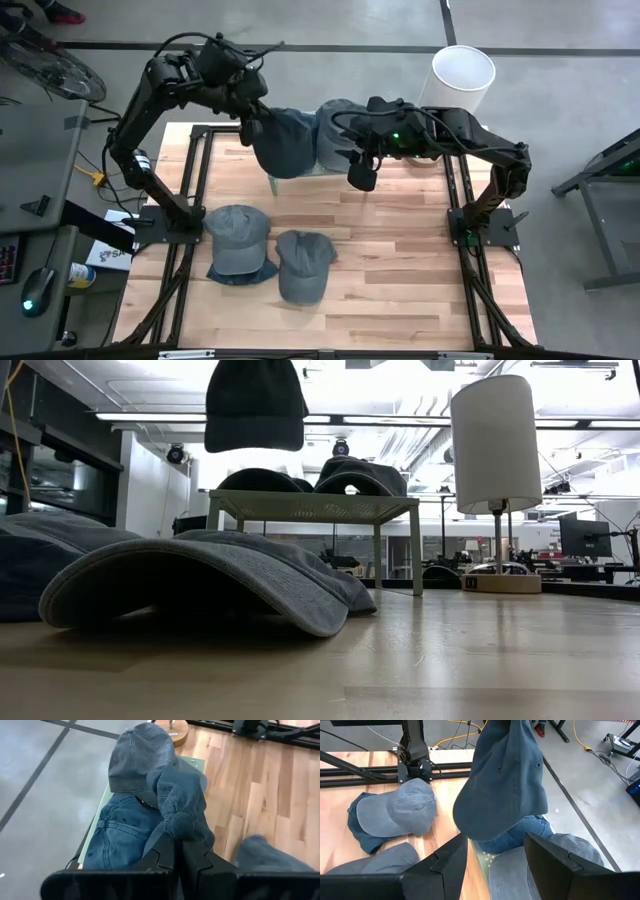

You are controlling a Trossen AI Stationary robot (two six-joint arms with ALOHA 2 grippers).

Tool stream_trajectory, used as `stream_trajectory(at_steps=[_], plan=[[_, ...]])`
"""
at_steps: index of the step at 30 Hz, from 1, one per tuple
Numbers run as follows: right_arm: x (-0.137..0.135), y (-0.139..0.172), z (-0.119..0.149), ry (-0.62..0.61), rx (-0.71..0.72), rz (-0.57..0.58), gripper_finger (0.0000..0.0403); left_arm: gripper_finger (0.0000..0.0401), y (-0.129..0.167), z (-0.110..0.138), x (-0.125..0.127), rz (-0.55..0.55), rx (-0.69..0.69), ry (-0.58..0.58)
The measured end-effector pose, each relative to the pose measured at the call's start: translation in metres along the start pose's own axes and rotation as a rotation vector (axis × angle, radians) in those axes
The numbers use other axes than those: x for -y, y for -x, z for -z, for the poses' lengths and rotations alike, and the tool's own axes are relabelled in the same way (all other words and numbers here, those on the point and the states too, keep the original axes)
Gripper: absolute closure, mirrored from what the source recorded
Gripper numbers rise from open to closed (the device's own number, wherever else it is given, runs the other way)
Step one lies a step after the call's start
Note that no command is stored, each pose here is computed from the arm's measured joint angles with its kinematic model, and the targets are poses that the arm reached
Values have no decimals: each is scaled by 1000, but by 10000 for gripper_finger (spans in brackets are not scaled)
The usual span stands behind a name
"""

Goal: Pick & Place hat
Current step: Stack the right blue cap on the blue cap on the shelf

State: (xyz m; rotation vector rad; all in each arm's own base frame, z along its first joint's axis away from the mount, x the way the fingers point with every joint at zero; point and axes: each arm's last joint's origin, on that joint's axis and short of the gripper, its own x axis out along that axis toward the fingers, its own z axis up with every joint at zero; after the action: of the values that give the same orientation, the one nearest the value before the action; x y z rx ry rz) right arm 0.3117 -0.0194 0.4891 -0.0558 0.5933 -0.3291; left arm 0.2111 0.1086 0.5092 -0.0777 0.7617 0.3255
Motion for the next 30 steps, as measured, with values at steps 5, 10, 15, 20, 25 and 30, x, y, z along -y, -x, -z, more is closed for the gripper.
stream_trajectory(at_steps=[5,10,15,20,25,30], plan=[[0,0,0,-3,-5,0,214,401,1,1,-7,31,9,8],[0,0,0,-5,-4,0,214,401,-2,0,-6,43,6,-9],[0,0,0,-5,-4,0,214,401,-2,0,-6,57,9,-21],[0,0,0,-13,-3,0,214,401,-5,-1,-7,36,-2,-32],[0,0,1,-12,-7,0,214,401,-13,-3,-8,36,-19,-42],[0,0,2,-14,-22,1,214,401,-22,-5,-9,39,-39,-48]])
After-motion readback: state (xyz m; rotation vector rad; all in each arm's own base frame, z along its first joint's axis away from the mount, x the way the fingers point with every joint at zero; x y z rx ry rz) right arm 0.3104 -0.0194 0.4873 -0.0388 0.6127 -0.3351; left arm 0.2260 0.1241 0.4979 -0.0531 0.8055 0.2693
